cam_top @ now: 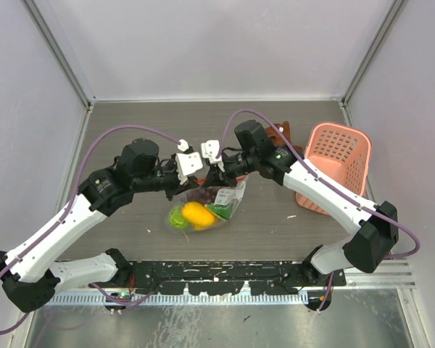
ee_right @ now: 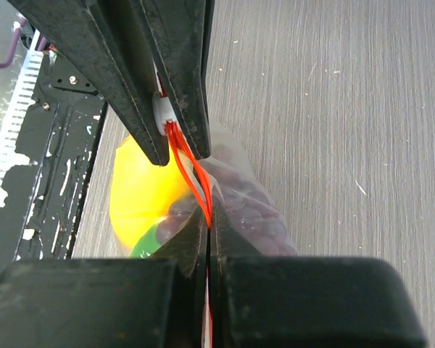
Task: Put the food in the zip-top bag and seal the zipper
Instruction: Adjust the zipper food storage bag at the center of the board.
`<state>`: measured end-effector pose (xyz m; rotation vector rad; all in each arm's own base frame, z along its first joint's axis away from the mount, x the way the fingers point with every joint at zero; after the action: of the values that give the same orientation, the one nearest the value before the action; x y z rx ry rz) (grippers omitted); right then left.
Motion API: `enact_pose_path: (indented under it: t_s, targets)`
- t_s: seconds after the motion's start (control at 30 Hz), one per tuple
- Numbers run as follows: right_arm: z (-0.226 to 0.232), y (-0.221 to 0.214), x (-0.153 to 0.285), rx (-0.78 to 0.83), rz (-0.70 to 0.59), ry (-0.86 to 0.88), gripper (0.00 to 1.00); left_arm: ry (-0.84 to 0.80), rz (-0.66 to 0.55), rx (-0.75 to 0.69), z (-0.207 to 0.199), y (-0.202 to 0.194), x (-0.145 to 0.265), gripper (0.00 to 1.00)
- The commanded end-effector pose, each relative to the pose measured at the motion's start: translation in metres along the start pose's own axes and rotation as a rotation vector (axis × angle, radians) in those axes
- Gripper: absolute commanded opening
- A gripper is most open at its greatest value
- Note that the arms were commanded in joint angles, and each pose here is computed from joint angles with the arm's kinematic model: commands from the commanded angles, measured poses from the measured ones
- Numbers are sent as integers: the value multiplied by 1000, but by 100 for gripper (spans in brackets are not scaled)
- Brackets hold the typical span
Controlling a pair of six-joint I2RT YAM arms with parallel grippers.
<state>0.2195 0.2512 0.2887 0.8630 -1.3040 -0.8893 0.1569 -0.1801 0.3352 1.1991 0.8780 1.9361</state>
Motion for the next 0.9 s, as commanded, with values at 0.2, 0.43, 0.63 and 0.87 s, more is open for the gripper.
enact_pose_path:
  t_s: [0.2,0.43,0.63,0.87]
  targets:
    - [10,28,35,81,-43,-158,1,234,-134,75,12,14,11,35]
    - [13,26,41,61,-46,-209,1,312,-240,236,10,3,4,56]
    - [15,21,42,44,-41,-219,1,299,-340,342,7,-17,-11,68]
    - [15,18,41,30,-28,-216,1,237,-445,376,13,-31,-32,69]
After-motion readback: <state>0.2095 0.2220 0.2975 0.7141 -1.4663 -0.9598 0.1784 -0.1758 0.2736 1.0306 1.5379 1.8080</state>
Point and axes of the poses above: each gripper's point midway between its finger pads, its own x axis back along the fingers, its own z axis along the line the jaws close on, y = z × x, the point moved 9 cm from there along x, back along the fingers, and after that the axes turned 12 degrees about -x, right-handed, at the moved point
